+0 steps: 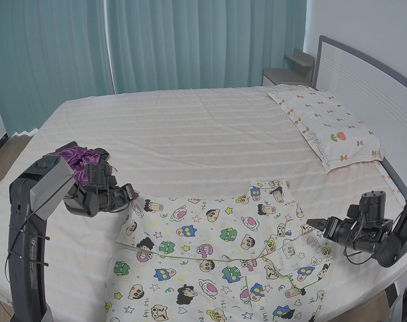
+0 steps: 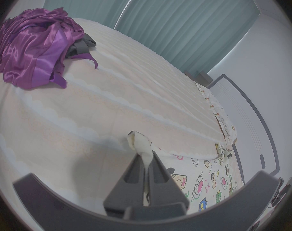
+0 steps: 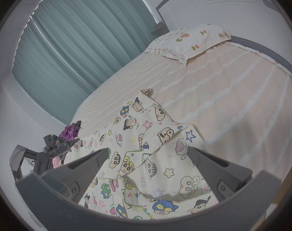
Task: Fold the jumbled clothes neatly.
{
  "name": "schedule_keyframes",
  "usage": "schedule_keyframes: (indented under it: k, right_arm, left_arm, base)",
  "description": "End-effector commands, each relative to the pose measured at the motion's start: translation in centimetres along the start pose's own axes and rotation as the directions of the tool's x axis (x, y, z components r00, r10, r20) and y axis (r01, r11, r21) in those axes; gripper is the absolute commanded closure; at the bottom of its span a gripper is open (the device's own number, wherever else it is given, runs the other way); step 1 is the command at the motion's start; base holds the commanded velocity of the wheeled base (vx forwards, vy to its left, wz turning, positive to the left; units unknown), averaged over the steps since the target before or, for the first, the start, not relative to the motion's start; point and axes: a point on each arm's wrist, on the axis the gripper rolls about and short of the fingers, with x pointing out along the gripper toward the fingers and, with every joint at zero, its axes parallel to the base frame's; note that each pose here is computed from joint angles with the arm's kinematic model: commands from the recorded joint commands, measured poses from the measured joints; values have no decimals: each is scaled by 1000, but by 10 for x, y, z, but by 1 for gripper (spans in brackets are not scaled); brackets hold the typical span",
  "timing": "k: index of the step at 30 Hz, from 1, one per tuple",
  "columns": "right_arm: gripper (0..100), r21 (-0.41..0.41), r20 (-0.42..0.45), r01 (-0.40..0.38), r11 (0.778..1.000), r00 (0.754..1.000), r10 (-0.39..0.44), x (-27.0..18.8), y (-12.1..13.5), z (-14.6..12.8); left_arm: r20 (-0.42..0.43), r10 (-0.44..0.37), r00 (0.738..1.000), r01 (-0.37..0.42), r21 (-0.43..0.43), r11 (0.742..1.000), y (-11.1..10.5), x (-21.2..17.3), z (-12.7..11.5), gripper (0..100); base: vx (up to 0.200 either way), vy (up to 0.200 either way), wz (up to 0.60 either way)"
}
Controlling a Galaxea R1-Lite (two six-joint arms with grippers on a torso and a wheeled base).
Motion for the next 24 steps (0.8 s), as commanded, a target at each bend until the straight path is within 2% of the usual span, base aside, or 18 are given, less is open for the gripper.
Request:
schedule_keyframes:
  k: [1,9,24]
  right_arm:
    - [0,2,-1,1,1000,1000,-1,0,0,0]
    - [0,1,14,-7,1000,1000,7,-4,1,2]
    - [0,1,18,-8,1000,1000,8,-4,1,3]
  left_arm:
    - [39,6,999,-7,4,1000,1,-1,10,100]
    - [99,57,993,-58,7,998,4,6,18,100]
    - [124,72,990,-72,-6,997,10,6,25,100]
  base:
    - [0,0,0]
    - [0,0,0]
    - [0,0,0]
